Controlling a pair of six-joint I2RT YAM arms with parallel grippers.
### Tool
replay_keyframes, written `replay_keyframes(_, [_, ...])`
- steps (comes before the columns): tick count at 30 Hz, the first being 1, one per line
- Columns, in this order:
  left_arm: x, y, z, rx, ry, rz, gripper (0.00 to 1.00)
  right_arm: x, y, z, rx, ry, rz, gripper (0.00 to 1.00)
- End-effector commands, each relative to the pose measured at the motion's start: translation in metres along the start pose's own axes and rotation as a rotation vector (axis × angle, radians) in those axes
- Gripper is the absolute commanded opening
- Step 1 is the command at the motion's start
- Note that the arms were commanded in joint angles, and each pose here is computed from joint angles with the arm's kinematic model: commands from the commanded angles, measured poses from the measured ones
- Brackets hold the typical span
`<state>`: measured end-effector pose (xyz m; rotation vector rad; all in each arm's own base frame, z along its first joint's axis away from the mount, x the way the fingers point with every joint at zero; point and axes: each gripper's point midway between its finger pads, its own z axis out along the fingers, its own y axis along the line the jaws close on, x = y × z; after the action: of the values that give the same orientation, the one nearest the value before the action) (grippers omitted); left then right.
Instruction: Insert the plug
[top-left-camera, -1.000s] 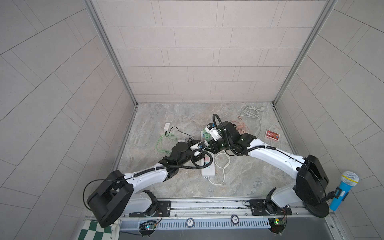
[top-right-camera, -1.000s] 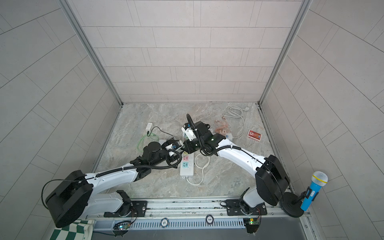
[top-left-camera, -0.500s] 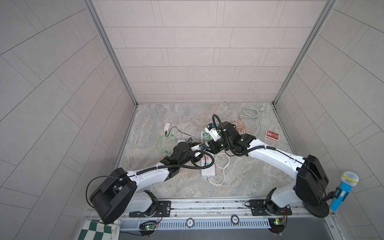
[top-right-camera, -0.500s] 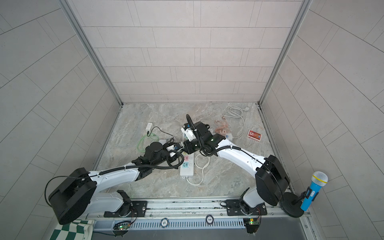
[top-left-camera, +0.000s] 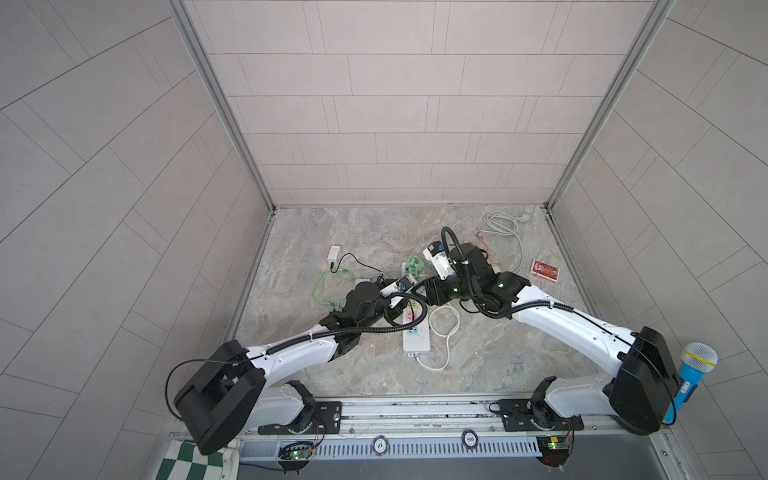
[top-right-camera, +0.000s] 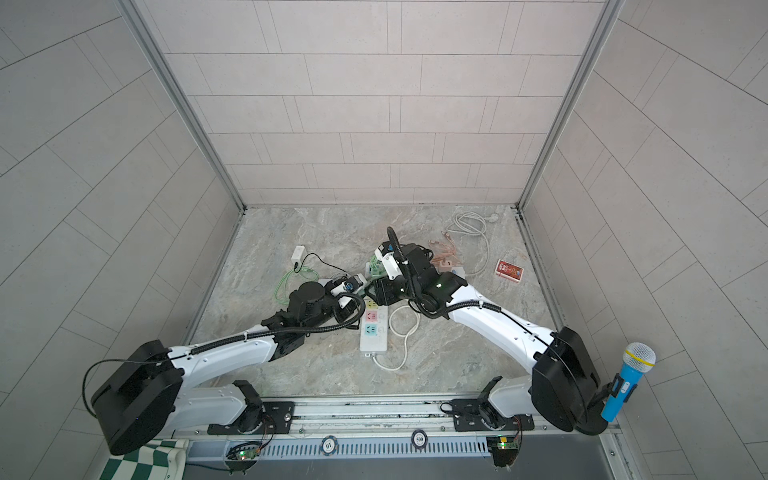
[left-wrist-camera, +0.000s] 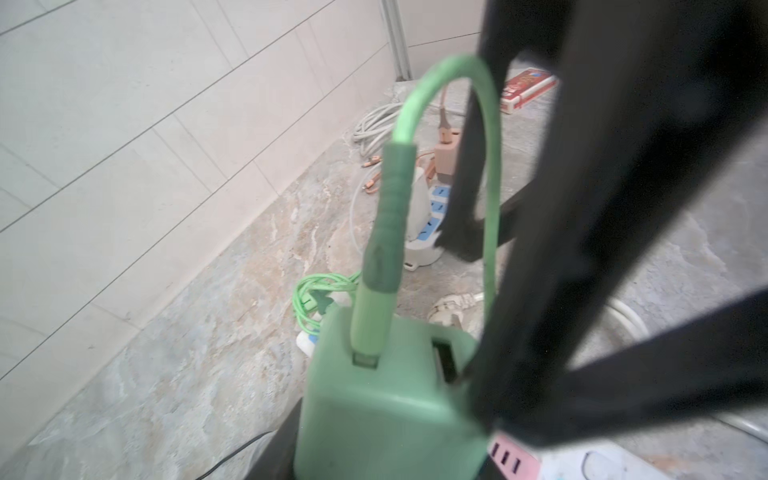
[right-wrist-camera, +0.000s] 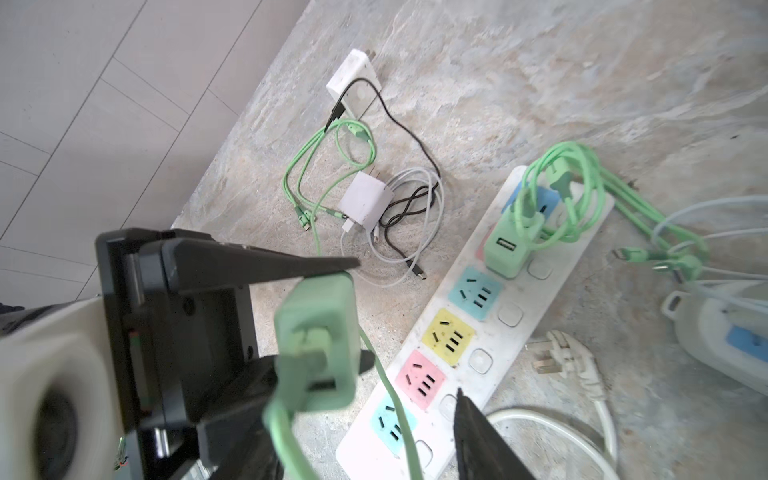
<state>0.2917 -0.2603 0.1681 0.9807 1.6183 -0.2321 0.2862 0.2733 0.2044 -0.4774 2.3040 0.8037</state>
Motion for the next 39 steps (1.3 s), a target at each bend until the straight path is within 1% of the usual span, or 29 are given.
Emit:
replay_keyframes(1, [-0.021,0.019,-0.01,-0.079,-0.05,-0.065,0.24,-0.01,-0.011,-0.017,0.038,-0.075,0.024,0.63])
replay_keyframes(4, [-0.024,0.019,-0.013,-0.077,-0.064,-0.113,0.24,-0.009,-0.013,-0.033,0.043,-0.112,0.029,0.63])
replay_keyframes(7, [-0.029,0.016,-0.016,-0.061,-0.119,-0.176,0.25,-0.006,-0.012,-0.05,0.038,-0.153,0.025,0.62])
replay_keyframes(8, [-0.031,0.013,-0.018,-0.05,-0.139,-0.196,0.26,-0.004,-0.012,-0.055,0.037,-0.165,0.024,0.61])
replay_keyframes(10, [-0.035,0.006,-0.021,-0.021,-0.165,-0.226,0.26,0.0,-0.009,-0.064,0.022,-0.183,0.018,0.54])
replay_keyframes(12, [-0.039,-0.005,-0.022,0.02,-0.175,-0.247,0.27,0.005,-0.004,-0.069,-0.015,-0.192,0.022,0.46])
replay_keyframes(17, [-0.052,-0.035,-0.024,0.105,-0.208,-0.269,0.26,0.014,0.028,-0.068,-0.19,-0.155,0.011,0.41])
replay_keyframes(20, [-0.058,-0.052,-0.024,0.144,-0.229,-0.27,0.26,0.024,0.04,-0.063,-0.221,-0.121,-0.017,0.37])
replay_keyframes(25, [-0.058,-0.072,-0.023,0.174,-0.226,-0.267,0.26,0.029,0.037,-0.061,-0.188,-0.124,-0.031,0.36])
replay_keyframes(28, [-0.055,-0.082,-0.023,0.183,-0.222,-0.256,0.26,0.029,0.038,-0.06,-0.192,-0.119,-0.037,0.36])
replay_keyframes(33, [-0.051,-0.088,-0.022,0.188,-0.216,-0.256,0.26,0.031,0.035,-0.05,-0.18,-0.105,-0.033,0.39])
replay_keyframes(39, [-0.047,-0.086,-0.022,0.168,-0.215,-0.245,0.26,0.036,0.039,-0.036,-0.171,-0.063,-0.049,0.39])
